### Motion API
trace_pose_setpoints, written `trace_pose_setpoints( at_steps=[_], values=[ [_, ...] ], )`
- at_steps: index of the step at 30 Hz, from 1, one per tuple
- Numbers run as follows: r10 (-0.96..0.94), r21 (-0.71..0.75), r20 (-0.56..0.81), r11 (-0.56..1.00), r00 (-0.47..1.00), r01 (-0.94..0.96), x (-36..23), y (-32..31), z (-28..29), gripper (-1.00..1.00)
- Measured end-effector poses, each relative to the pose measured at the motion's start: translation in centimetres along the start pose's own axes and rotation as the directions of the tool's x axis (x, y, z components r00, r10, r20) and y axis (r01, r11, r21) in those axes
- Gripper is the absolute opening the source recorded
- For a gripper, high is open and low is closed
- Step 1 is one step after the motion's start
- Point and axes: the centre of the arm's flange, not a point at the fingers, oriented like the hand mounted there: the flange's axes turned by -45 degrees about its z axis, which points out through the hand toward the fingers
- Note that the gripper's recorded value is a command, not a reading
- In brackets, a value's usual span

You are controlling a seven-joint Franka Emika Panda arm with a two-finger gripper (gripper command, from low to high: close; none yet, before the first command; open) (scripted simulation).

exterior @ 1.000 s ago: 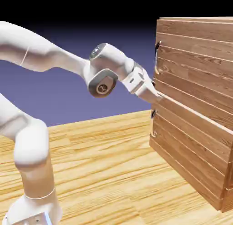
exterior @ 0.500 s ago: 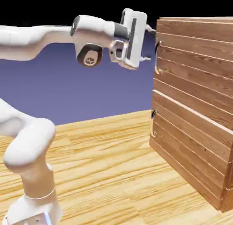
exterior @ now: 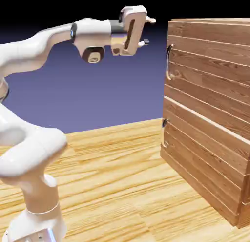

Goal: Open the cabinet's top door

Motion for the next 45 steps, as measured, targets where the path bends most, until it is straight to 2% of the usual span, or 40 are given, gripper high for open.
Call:
trace_pose_setpoints(
  at_steps=[6,13,15,19,20,22,33,45],
  values=[
    [0.332,-0.014,0.026,0.943,0.943,-0.332,0.1,6.2,3.1,0.0],
    [0.679,-0.044,-0.006,0.733,0.734,-0.678,3.5,14.2,8.1,0.0],
    [0.697,-0.044,-0.01,0.716,0.717,-0.697,3.8,14.7,8.5,0.0],
    [0.696,-0.044,-0.009,0.717,0.718,-0.696,3.7,14.9,12.9,0.0],
    [0.697,-0.044,-0.01,0.716,0.717,-0.696,3.7,14.9,13.5,-1.0],
    [0.697,-0.044,-0.01,0.716,0.717,-0.696,3.7,14.9,13.5,-1.0],
    [0.695,-0.225,-0.011,0.699,0.719,-0.679,6.3,12.0,5.0,-1.0],
    [0.696,-0.469,-0.01,0.63,0.718,-0.619,11.9,6.3,-5.4,-1.0]
  ],
)
